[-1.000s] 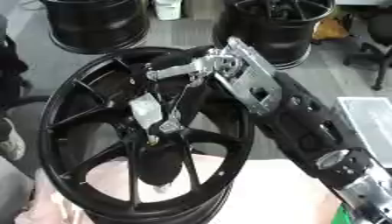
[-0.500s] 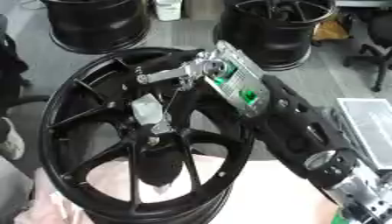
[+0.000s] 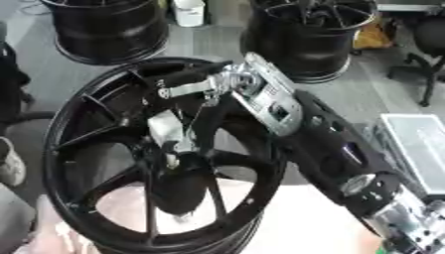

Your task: Pull the pin out of the wheel hub.

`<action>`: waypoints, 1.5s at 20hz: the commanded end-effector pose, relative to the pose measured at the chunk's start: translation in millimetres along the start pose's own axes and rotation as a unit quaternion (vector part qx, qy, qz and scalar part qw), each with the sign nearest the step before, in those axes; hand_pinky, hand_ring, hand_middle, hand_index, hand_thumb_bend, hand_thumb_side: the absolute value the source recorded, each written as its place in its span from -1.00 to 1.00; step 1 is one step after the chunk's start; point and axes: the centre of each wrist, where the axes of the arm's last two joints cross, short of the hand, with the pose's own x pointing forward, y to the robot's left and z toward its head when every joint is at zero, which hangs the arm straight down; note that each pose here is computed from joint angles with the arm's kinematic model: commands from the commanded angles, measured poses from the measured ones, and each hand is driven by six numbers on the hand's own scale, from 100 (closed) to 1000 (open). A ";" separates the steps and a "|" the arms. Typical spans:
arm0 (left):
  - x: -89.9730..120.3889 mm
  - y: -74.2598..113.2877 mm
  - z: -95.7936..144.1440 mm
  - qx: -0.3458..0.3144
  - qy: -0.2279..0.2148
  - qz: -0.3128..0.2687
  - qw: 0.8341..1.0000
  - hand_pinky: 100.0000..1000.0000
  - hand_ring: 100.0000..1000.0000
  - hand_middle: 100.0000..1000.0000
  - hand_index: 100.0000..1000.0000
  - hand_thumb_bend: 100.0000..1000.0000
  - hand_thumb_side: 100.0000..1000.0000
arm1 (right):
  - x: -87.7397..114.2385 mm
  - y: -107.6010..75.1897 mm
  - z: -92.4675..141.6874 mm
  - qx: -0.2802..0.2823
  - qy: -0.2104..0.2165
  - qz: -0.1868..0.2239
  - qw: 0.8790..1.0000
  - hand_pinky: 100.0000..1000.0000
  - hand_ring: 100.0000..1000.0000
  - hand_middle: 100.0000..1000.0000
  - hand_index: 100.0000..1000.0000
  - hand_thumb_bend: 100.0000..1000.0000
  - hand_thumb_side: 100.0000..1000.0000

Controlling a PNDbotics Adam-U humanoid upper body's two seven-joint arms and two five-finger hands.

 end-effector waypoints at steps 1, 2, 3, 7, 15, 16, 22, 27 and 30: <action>8.8 2.6 -3.2 -0.002 -0.015 -0.009 1.000 0.24 0.35 0.31 0.50 -0.11 0.52 | -2.9 -6.3 4.6 -0.001 0.007 0.011 1.000 0.51 0.54 0.45 0.76 -0.71 -0.70; 8.7 2.5 -3.2 -0.002 -0.015 -0.009 1.000 0.24 0.35 0.31 0.50 -0.11 0.52 | -4.4 -5.6 4.7 -0.001 0.009 0.010 1.000 0.50 0.52 0.43 0.74 -0.72 -0.71; 8.7 2.5 -3.2 -0.002 -0.015 -0.009 1.000 0.24 0.35 0.31 0.50 -0.11 0.52 | -5.7 -5.0 5.0 -0.002 0.011 0.009 1.000 0.50 0.52 0.42 0.72 -0.73 -0.72; 8.4 2.7 -2.9 -0.001 -0.014 -0.008 1.000 0.24 0.35 0.31 0.50 -0.11 0.52 | -10.0 -4.4 7.2 -0.004 0.017 0.006 1.000 0.48 0.48 0.30 0.60 -0.78 -0.77; 7.9 2.6 -2.5 0.000 -0.013 -0.008 1.000 0.24 0.35 0.31 0.49 -0.11 0.52 | -10.5 -11.6 14.6 -0.023 0.020 0.001 1.000 0.42 0.34 -0.04 0.31 -0.96 -0.86; 7.8 2.6 -2.4 0.000 -0.013 -0.008 1.000 0.24 0.35 0.31 0.49 -0.11 0.52 | -9.7 -13.5 16.1 -0.028 0.019 0.002 0.999 0.42 0.33 -0.05 0.30 -0.96 -0.86; 7.0 3.5 -1.5 0.002 -0.011 -0.009 1.000 0.24 0.35 0.31 0.49 -0.10 0.51 | 2.8 -36.5 31.9 -0.065 0.008 0.029 0.997 0.42 0.30 -0.19 0.17 -0.97 -0.94; 6.0 6.2 0.1 0.007 -0.008 -0.012 1.000 0.24 0.35 0.31 0.49 -0.10 0.51 | 13.2 -68.3 79.8 -0.123 0.029 0.063 0.990 0.44 0.30 -0.19 0.17 -0.92 -1.00; 4.7 8.4 1.7 0.011 -0.004 -0.014 1.000 0.24 0.35 0.31 0.49 -0.10 0.51 | 10.2 -77.2 134.5 -0.202 0.083 0.072 0.973 0.44 0.29 -0.19 0.17 -0.88 -1.00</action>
